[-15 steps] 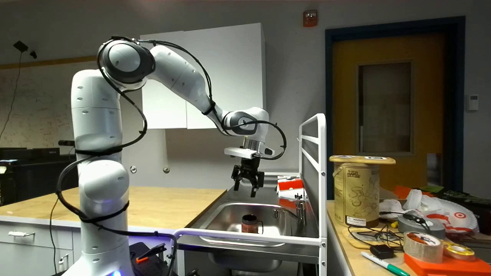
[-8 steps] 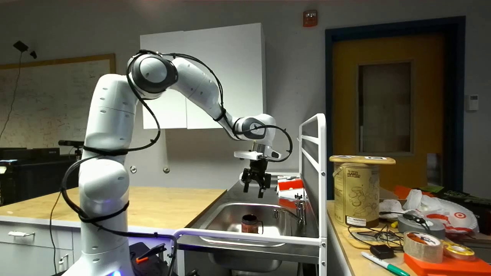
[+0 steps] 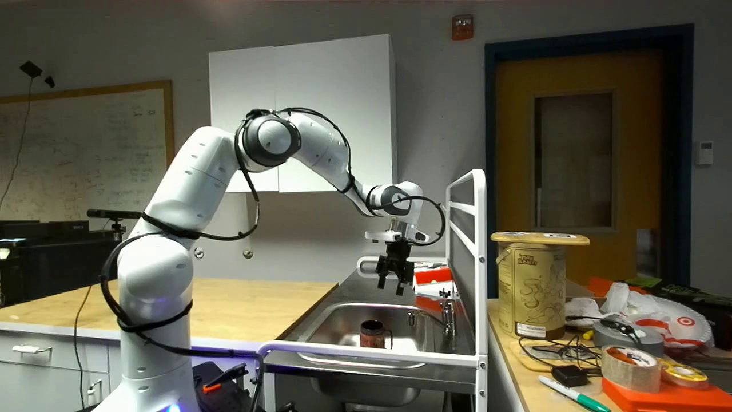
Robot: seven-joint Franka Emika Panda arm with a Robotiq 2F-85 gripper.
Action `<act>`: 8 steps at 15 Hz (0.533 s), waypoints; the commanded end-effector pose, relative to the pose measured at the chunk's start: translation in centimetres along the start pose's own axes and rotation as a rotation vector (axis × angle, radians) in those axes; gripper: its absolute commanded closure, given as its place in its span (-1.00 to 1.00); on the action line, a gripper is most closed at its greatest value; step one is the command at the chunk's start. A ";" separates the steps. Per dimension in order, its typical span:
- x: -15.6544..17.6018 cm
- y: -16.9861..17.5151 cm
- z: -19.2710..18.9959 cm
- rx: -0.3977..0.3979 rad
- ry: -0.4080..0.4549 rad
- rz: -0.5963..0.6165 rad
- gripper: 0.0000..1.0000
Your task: Remove the cup from the sink basin and put it on the sink countertop
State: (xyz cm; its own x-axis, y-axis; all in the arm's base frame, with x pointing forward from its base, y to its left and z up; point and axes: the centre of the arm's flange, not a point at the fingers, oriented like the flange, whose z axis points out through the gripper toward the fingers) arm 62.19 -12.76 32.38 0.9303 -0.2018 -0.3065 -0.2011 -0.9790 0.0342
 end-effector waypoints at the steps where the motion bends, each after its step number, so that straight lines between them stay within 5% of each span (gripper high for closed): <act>1: 5.0 -2.3 -1.5 0.009 -0.009 0.046 -1.00; 8: 10.1 -7.6 1.4 0.008 -0.067 0.058 -1.00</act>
State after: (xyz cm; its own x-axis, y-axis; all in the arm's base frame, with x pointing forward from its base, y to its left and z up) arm 68.79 -8.66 29.00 0.9110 -0.2381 -0.3367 -0.2371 -0.9705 0.0448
